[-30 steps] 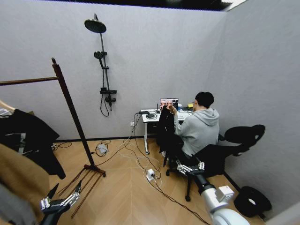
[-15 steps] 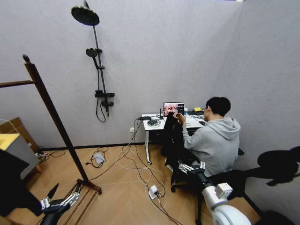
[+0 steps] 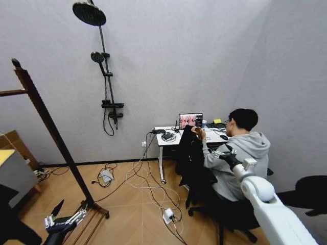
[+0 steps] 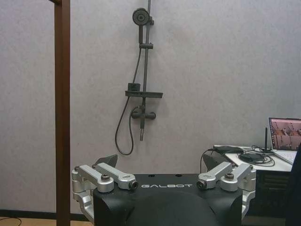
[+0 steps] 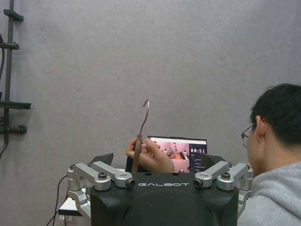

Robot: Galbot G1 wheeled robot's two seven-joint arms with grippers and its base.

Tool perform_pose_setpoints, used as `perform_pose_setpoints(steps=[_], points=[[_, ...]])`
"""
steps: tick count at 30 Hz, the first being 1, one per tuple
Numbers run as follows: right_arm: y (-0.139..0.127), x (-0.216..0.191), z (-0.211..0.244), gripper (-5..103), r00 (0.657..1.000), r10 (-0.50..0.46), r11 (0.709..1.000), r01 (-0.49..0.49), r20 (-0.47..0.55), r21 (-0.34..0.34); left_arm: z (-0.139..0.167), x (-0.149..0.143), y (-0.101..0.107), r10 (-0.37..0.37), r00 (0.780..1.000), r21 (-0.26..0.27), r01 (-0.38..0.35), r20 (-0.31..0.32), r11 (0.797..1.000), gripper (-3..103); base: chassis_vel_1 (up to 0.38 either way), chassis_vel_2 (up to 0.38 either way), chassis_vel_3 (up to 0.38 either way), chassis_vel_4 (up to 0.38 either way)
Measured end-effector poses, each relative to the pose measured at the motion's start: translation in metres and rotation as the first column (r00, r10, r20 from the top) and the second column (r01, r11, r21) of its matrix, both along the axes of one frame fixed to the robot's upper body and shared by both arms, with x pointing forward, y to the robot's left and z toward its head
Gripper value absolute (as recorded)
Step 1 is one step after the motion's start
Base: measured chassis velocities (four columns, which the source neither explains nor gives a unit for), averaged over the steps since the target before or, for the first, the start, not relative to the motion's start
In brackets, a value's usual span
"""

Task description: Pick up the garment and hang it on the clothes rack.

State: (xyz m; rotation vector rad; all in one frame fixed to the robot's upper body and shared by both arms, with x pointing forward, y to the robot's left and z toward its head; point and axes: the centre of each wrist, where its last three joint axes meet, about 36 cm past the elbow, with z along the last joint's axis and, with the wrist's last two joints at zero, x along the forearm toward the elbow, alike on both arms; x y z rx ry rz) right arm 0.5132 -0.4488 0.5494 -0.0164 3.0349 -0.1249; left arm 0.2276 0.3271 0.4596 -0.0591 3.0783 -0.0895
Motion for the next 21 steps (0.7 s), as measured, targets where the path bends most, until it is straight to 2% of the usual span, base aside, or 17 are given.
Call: perform_pose_setpoints(steps=[5,11,21], points=[[-0.012,0.035,0.002,100,1.000,0.010,1.000,-0.009,-0.014,0.021,0.000,0.000,0.000,0.001,1.000,0.000,-0.001,0.000,1.000,100,0.000,0.000,0.000,0.000],[-0.018,0.072,-0.005,100,0.997,0.078,0.997,-0.078,-0.026,0.006,0.000,0.000,0.000,0.000,1.000,0.000,0.000,0.000,1.000,100,0.000,0.000,0.000,0.000],[-0.019,0.118,-0.002,100,0.995,0.090,0.995,-0.091,-0.051,-0.027,0.000,0.000,0.000,0.000,1.000,0.000,0.000,0.000,1.000,100,0.000,0.000,0.000,0.000]])
